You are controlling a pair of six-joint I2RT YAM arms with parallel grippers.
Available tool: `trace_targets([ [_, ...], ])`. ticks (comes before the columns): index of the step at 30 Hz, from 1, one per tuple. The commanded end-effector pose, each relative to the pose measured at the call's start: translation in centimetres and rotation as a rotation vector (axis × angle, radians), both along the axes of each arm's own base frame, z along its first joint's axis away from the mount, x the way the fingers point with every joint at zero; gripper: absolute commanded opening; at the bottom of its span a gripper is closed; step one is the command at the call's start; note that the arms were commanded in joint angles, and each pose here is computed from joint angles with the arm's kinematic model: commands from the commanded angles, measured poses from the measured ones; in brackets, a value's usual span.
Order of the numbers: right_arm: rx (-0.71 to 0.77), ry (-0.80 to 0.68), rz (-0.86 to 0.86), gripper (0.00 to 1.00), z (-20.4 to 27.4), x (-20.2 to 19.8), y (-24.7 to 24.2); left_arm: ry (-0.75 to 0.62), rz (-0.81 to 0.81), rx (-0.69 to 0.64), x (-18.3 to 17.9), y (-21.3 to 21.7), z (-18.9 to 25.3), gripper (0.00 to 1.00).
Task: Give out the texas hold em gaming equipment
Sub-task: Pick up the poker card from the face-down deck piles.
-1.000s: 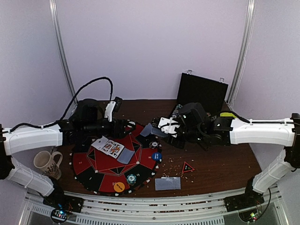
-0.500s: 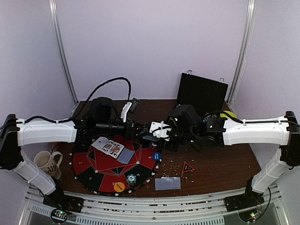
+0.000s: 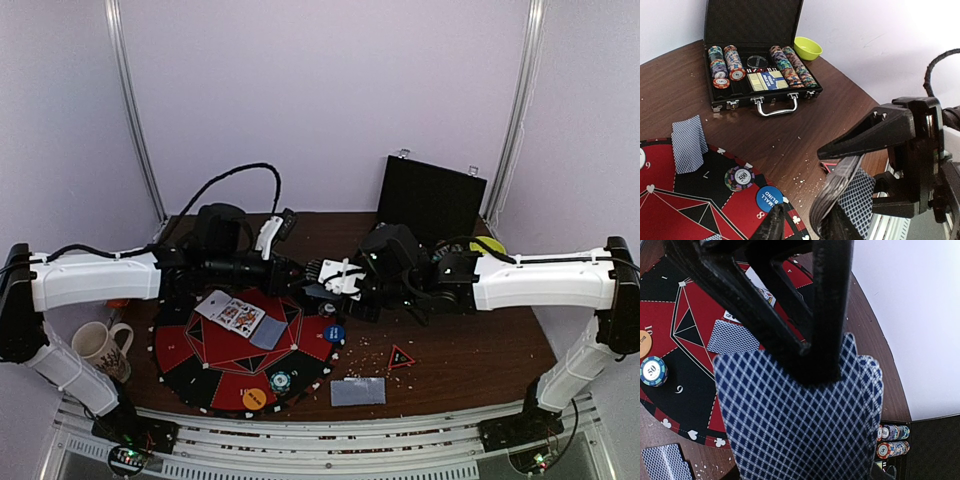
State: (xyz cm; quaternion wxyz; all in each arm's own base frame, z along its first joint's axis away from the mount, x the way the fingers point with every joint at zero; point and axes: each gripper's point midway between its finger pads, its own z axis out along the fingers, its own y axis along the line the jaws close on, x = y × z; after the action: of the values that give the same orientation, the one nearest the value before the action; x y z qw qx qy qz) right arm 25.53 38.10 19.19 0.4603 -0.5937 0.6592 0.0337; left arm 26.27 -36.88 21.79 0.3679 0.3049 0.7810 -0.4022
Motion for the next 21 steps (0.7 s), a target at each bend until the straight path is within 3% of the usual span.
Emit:
trace_targets([
  [1,0.036,-0.038,0.008,0.52,1.8,-0.1,0.5,-0.040,0.078,0.045,1.1,1.6,-0.2,0.31],
  [3,0.035,-0.037,0.008,0.52,1.7,-0.1,0.5,-0.032,0.059,0.037,0.9,1.3,-0.3,0.29],
  [12,0.023,-0.042,0.002,0.52,1.5,0.0,0.4,-0.046,-0.030,-0.026,-0.4,0.4,1.2,0.00],
  [21,0.019,-0.033,-0.056,0.52,1.0,1.4,-0.7,-0.069,-0.020,-0.038,-1.1,1.7,2.0,0.00],
])
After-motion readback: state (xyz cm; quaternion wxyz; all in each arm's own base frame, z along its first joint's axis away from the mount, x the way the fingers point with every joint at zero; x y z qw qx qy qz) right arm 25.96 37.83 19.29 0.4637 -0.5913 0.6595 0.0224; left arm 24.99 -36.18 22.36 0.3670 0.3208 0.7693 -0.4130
